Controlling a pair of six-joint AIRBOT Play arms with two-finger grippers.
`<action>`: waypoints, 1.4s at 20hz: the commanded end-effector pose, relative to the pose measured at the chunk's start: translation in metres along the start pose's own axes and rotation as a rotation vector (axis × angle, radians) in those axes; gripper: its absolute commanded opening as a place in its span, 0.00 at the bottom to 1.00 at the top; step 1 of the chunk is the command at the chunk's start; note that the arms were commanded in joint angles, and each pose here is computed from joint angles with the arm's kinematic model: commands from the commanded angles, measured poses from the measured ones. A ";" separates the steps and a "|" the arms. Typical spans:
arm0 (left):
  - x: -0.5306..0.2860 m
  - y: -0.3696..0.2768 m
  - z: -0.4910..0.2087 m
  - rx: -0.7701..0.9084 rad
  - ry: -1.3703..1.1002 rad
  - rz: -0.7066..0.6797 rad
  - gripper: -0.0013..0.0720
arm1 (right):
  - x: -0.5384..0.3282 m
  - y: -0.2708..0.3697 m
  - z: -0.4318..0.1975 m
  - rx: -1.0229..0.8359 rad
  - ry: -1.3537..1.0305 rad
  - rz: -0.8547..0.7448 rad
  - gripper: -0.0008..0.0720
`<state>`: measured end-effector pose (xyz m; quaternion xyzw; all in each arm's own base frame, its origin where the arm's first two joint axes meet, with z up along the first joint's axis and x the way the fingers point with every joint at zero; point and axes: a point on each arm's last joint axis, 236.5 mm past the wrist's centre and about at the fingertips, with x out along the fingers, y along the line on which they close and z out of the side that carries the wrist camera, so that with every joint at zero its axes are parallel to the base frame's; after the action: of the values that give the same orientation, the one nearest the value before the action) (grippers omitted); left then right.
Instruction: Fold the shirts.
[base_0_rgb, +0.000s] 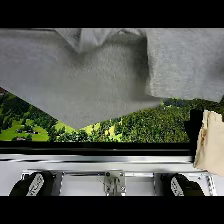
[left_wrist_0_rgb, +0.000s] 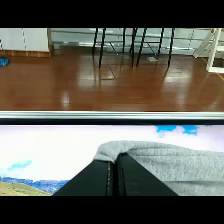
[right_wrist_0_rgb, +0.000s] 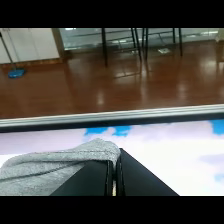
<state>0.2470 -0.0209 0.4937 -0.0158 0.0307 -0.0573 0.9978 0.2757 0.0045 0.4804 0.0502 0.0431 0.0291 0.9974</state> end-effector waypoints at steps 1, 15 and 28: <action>-0.014 -0.010 -0.006 -0.005 0.029 -0.003 0.07 | -0.010 0.009 -0.002 0.075 0.016 0.022 0.10; -0.054 -0.058 0.020 0.009 -0.121 -0.099 0.07 | -0.034 0.048 0.002 -0.043 -0.010 0.161 0.10; -0.099 -0.051 -0.058 0.051 0.178 0.050 0.07 | -0.139 0.006 0.010 -0.186 -0.119 -0.161 0.10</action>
<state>0.1428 -0.0654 0.4907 0.0016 0.0229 -0.0375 0.9990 0.1462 0.0061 0.5233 -0.0438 -0.0567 -0.0370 0.9967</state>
